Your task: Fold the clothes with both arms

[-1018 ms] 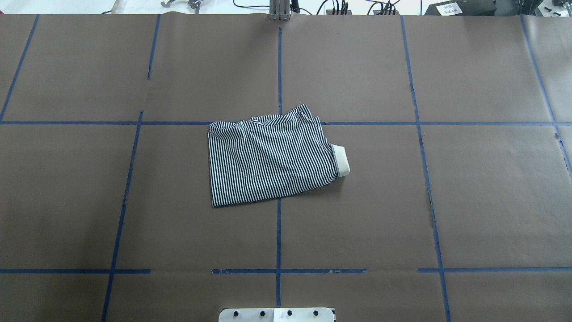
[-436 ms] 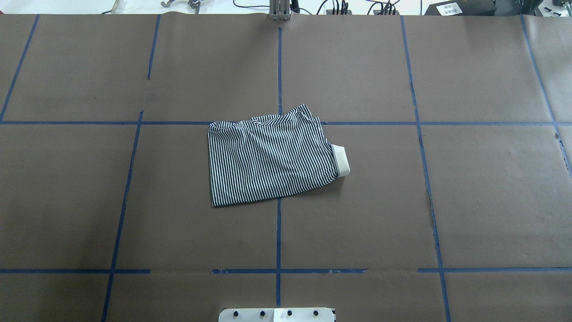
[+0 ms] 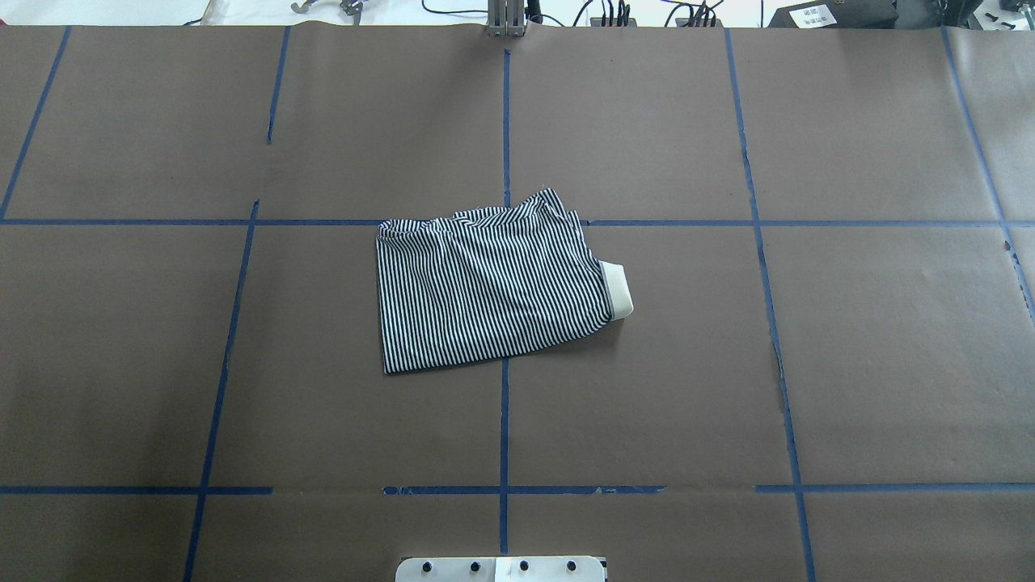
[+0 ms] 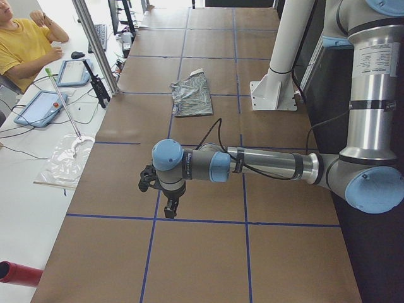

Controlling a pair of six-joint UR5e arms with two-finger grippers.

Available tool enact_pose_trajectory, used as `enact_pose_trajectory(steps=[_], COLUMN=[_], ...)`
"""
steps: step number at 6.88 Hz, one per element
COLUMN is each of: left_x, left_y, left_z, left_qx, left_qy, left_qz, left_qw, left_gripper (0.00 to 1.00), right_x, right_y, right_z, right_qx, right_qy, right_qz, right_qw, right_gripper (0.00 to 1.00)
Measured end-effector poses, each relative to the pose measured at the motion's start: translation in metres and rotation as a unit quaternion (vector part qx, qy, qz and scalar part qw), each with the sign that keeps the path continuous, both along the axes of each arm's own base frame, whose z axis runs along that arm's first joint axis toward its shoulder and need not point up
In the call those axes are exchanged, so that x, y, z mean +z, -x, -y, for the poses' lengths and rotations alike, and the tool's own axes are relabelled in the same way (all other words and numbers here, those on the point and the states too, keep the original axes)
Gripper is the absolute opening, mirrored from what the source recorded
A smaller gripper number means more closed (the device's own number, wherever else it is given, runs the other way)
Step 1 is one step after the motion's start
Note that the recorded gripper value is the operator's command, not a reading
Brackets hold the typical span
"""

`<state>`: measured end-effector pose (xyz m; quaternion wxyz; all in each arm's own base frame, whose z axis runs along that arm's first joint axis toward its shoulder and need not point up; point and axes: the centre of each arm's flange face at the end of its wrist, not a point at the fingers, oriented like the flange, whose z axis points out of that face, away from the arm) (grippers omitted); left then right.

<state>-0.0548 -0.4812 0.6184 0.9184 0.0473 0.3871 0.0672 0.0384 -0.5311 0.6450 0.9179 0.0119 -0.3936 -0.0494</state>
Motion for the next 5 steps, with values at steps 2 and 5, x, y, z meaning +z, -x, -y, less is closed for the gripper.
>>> enact_pose_trajectory(steps=[2,5], left_x=[-0.001,-0.0011], left_y=[-0.0001,0.0035], left_z=[0.0004,0.004], left_qx=[-0.009,-0.012], left_qy=[0.01,0.005], left_qz=[0.001,0.031], left_qw=[0.9999,0.9994], left_gripper=[1.0,1.0], right_x=[0.0004,0.0007], right_y=[0.0,0.0], right_z=[-0.0004,-0.0007], right_qx=[0.0,0.0], right_qy=[0.001,0.0], right_qz=[0.0,0.0], right_qw=[1.0,1.0], right_gripper=[1.0,1.0])
